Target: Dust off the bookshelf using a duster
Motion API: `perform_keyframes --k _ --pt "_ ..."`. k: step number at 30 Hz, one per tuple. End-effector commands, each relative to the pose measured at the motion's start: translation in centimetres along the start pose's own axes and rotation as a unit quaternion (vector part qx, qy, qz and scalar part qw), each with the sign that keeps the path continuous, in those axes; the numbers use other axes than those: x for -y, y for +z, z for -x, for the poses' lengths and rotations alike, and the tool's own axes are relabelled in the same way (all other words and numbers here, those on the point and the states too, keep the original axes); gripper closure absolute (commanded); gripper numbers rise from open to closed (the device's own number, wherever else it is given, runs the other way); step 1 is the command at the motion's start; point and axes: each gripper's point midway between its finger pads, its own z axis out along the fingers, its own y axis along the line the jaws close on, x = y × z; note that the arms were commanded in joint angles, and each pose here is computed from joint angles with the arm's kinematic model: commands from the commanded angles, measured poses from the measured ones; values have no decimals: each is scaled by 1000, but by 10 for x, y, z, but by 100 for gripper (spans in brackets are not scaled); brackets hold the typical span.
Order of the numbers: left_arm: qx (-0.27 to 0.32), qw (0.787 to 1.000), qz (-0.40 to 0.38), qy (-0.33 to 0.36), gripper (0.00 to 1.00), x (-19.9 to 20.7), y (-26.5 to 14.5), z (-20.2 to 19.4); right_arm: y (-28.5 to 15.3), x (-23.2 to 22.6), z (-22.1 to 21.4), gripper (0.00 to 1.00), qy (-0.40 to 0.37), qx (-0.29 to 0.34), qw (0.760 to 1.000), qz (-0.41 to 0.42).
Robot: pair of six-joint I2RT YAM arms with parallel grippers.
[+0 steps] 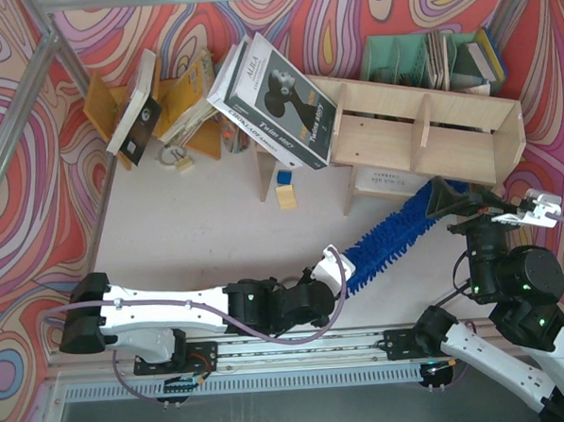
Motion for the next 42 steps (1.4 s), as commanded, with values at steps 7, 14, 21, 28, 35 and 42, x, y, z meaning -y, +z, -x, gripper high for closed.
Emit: perform_keyframes --k 7,14,21,28,35,42 --pt "64 996 30 -46 100 -11 28 39 -4 6 2 1 16 5 1000 -8" --pt "76 991 81 -70 100 -32 41 38 -6 10 2 1 16 7 1000 -12" --pt "99 980 132 -113 100 -56 31 33 -6 10 0 1 13 5 1000 -12" --pt "103 971 167 -138 100 -70 27 24 -5 9 0 1 11 8 1000 -12" --pt "60 970 172 -159 100 -73 43 9 -5 9 1 1 14 9 1000 -13" --pt "41 971 177 -155 100 -75 47 1 -4 8 -1 1 15 6 1000 -11"
